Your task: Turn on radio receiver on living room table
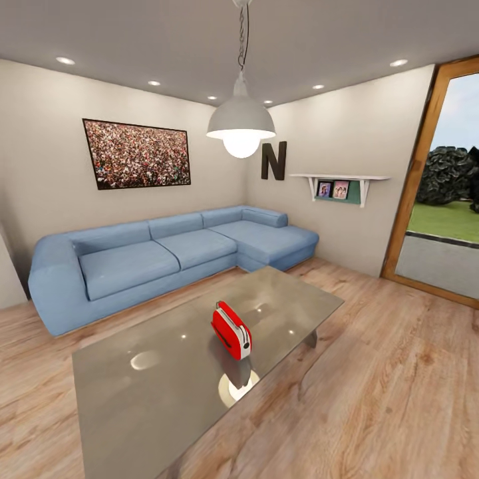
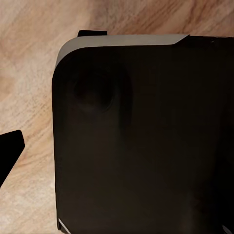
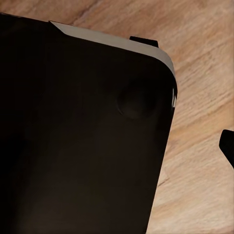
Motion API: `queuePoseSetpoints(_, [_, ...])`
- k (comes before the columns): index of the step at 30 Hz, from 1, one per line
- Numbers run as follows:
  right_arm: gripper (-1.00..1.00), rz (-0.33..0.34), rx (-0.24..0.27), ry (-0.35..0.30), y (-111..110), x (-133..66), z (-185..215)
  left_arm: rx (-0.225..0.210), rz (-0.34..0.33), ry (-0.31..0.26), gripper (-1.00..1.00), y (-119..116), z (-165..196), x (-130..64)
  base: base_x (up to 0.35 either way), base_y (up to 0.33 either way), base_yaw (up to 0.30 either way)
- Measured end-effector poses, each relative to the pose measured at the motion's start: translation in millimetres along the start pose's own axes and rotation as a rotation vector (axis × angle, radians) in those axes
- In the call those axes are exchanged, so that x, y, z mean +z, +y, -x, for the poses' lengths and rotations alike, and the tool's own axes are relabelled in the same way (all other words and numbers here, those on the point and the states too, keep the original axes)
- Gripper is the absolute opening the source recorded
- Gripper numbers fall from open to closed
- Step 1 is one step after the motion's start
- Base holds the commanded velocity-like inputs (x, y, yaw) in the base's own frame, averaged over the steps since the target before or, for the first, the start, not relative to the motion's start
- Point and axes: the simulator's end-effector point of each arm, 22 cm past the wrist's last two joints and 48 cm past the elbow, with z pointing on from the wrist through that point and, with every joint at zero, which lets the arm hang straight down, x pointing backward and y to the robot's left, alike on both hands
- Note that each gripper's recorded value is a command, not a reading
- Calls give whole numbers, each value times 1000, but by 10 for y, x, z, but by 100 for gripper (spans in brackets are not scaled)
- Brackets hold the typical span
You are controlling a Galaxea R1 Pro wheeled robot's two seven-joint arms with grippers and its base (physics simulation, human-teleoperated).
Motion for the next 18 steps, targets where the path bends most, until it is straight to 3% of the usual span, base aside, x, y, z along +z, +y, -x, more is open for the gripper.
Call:
queuePoseSetpoints(10, [100,-1,-1,1,3,0,-1,0,0,2,100,0,-5,0,248,-230,-27])
queuePoseSetpoints(18, [100,0,1,2,6,0,-3,0,0,2,100,0,-4,0,251,-230,-245])
